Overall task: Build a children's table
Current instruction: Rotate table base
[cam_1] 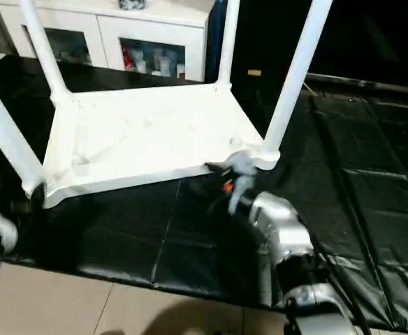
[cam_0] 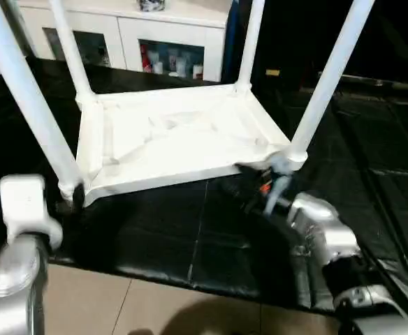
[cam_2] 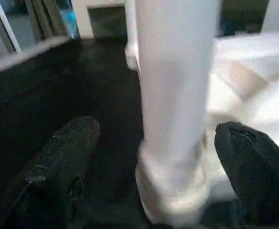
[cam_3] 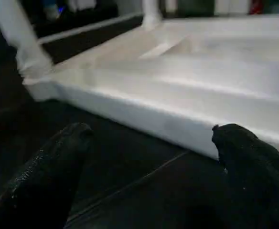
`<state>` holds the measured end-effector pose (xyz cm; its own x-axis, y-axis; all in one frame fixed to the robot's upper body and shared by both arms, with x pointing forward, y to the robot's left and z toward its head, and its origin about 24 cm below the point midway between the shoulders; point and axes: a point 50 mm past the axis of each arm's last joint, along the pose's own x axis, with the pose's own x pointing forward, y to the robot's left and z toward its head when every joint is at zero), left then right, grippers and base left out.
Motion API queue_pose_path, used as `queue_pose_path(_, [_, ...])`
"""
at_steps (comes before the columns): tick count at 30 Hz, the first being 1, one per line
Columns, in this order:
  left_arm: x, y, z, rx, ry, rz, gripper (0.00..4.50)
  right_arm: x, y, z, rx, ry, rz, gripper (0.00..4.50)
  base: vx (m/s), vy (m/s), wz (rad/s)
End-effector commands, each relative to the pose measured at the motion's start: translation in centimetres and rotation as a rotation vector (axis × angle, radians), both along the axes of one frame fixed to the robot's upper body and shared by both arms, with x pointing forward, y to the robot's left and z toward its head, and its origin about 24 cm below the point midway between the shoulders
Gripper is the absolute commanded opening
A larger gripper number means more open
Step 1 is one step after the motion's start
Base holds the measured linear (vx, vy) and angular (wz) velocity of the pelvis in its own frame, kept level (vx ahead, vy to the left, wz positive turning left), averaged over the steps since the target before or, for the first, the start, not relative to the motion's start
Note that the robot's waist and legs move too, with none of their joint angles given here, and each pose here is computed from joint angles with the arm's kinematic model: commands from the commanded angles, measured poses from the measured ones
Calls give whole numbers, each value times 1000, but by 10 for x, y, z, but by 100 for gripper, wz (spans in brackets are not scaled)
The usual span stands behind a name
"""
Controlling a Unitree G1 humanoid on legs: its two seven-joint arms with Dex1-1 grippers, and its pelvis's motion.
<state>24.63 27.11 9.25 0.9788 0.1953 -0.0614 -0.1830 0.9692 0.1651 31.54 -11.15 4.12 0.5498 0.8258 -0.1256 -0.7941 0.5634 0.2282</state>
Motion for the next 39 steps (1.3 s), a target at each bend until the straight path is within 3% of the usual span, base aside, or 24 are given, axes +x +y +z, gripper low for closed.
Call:
queue_pose_path(1, [9,7,4,4,-14,16,446,-6,3,2,-37,-1,83,450,0,0,0])
queue_pose_path(6, [28,12,15,-43,-45,-64,446,-13,10,-3,-61,23,150,450,0,0,0])
queue_pose_path(11, [40,2,20,-204,-31,-341,446,8,7,-15,-148,71,-60,450,0,0,0])
queue_pose_path(13, [38,-6,21,-303,1,-489,446,16,7,-19,-205,80,-126,450,0,0,0])
queue_pose_path(16, [36,-10,22,-339,27,-572,446,19,8,-20,-234,82,-161,450,0,0,0])
queue_pose_path(17, [28,-16,21,-356,106,-696,446,23,8,-22,-293,79,-202,450,0,0,0])
queue_pose_path(19, [28,-16,21,-356,106,-696,446,23,8,-22,-293,79,-202,450,0,0,0])
queue_pose_path(21, [14,-27,22,-391,187,-854,446,27,9,-24,-335,80,-247,450,0,0,0])
queue_pose_path(23, [8,-32,24,-421,214,-930,446,30,10,-24,-337,78,-272,450,0,0,0])
queue_pose_path(26, [-8,-56,24,-440,321,-1122,446,36,18,-20,-316,68,-305,450,0,0,0])
queue_pose_path(29, [-12,-69,23,-435,355,-1185,446,37,24,-19,-313,58,-297,450,0,0,0])
queue_pose_path(39, [-9,-124,28,-498,350,-1382,446,33,52,-19,-312,35,-223,450,0,0,0])
